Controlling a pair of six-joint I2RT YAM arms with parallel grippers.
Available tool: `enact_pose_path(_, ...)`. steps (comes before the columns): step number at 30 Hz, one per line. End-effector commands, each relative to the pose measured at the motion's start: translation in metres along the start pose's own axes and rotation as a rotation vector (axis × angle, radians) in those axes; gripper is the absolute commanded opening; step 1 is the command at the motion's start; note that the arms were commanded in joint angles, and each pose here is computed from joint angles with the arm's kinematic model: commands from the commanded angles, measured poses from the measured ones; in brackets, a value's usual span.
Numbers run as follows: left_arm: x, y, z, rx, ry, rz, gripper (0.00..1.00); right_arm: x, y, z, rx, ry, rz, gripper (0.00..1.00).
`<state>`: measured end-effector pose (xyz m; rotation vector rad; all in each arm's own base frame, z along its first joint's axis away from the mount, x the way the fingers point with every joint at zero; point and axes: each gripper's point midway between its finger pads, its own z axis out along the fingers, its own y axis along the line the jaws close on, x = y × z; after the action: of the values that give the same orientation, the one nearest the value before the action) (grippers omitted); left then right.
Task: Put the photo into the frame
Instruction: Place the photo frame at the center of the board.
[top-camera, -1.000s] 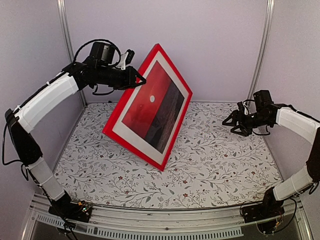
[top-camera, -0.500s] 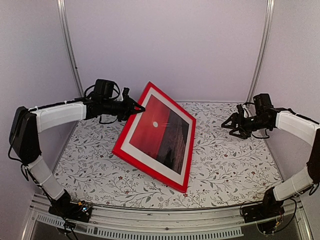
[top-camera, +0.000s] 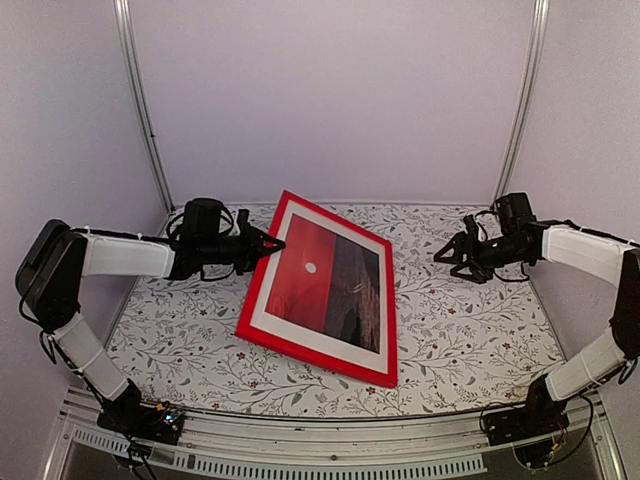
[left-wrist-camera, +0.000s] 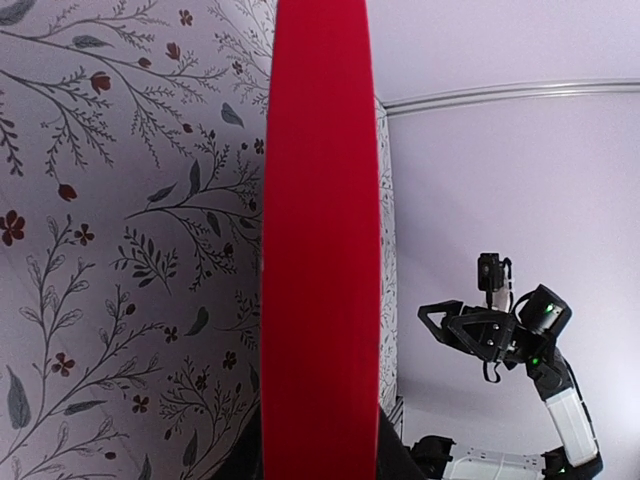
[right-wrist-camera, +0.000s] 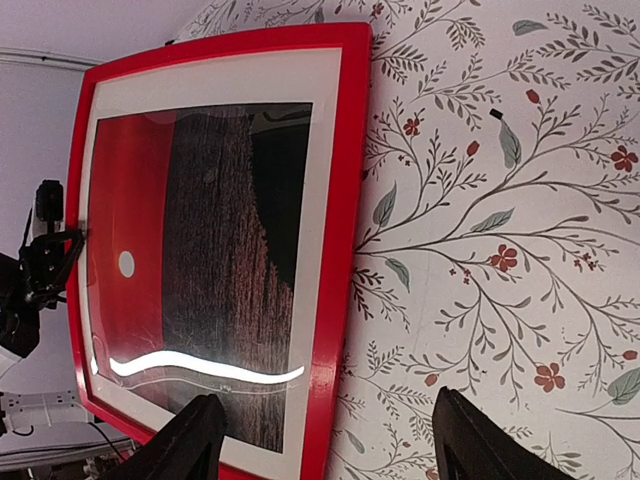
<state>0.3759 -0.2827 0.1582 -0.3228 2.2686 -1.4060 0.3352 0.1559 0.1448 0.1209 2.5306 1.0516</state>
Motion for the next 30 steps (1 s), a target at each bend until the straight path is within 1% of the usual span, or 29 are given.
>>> enact_pose_path(1, -0.001, -0.016, -0.007, 0.092, -0.043, 0.051, 0.19, 0.006, -0.002, 0.021, 0.028, 0.021, -0.015, 0.75)
enact_pose_path(5, 0.012, 0.008, -0.003, 0.056, -0.009, 0.044, 0.32, 0.012, -0.004, 0.036, 0.031, 0.053, -0.009, 0.75)
enact_pose_path(9, 0.024, 0.026, -0.003, 0.021, 0.025, 0.028, 0.39, 0.016, -0.006, 0.044, 0.034, 0.071, -0.005, 0.74)
enact_pose_path(10, 0.028, 0.031, -0.003, 0.008, 0.034, 0.026, 0.42, 0.017, -0.006, 0.046, 0.034, 0.074, -0.004, 0.74)
enact_pose_path(12, 0.033, 0.043, -0.004, -0.029, 0.047, 0.030, 0.53, 0.019, -0.008, 0.049, 0.037, 0.082, -0.001, 0.74)
enact_pose_path(15, 0.039, 0.059, -0.006, -0.091, 0.065, 0.048, 0.62, 0.020, -0.010, 0.052, 0.038, 0.088, 0.003, 0.74)
enact_pose_path(24, 0.043, 0.113, -0.015, -0.316, 0.087, 0.132, 0.76, 0.026, -0.014, 0.060, 0.043, 0.111, 0.012, 0.74)
enact_pose_path(27, 0.037, 0.128, -0.021, -0.400, 0.075, 0.168, 0.79, 0.027, -0.017, 0.061, 0.054, 0.113, 0.013, 0.74)
enact_pose_path(30, 0.027, 0.134, -0.028, -0.468, 0.046, 0.220, 0.80, 0.028, -0.020, 0.061, 0.072, 0.114, 0.011, 0.74)
